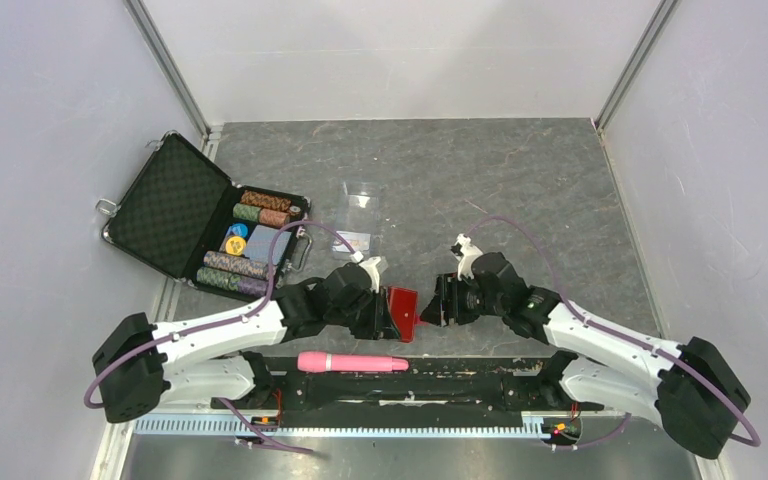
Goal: Put the credit cards into the card holder
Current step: Open the card holder at the center of the board.
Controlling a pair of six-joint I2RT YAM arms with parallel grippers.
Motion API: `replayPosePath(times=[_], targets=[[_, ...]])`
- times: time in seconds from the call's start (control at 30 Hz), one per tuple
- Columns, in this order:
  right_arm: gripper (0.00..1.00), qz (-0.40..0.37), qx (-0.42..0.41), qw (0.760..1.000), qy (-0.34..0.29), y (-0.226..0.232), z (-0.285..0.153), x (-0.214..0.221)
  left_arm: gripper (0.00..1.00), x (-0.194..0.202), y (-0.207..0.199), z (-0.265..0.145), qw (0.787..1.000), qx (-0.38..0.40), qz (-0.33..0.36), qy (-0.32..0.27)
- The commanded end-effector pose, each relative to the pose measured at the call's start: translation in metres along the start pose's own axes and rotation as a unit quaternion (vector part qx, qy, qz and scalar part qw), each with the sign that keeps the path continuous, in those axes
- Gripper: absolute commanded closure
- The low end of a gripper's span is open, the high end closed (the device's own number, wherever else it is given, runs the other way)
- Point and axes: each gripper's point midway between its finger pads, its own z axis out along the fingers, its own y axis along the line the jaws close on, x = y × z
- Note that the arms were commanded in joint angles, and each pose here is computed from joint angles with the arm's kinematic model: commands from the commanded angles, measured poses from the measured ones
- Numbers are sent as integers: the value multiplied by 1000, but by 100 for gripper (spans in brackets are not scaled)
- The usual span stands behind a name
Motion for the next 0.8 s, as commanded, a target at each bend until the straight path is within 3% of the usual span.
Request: replayPosePath(times=[0.0, 0.1, 0.23, 0.33, 0.5, 0.6, 0.67, 0.7, 0.73, 0.77], targets=[[39, -4, -38, 999, -12, 15, 5, -10, 98, -9, -28, -10, 998, 54, 7, -18], [50, 4, -65, 998, -13, 22, 9, -9, 98, -9, -31, -12, 998, 62, 10, -17], [54, 8, -75, 997, -10, 25, 11, -7, 98, -9, -34, -13, 997, 73, 10, -19], [65, 11, -80, 997, -9, 26, 12, -6, 98, -9, -36, -13, 997, 79, 7, -21], [98, 8, -88, 996, -15, 30, 9, -10, 98, -10, -35, -14, 997, 79, 7, -26], [100, 0, -97, 995, -28, 37, 4, -17, 96, -11, -32, -14, 997, 74, 6, -30], [100, -18, -103, 993, -45, 44, -4, -28, 69, -14, -24, -17, 998, 51, 9, -42], [100, -32, -104, 993, -55, 49, -10, -35, 41, -16, -17, -21, 998, 31, 11, -52], [100, -49, -109, 990, -71, 57, -18, -46, 23, -19, -9, -26, 998, 10, 15, -64], [100, -68, -105, 989, -78, 60, -25, -51, 10, -25, -2, -32, 996, -11, 19, -84]])
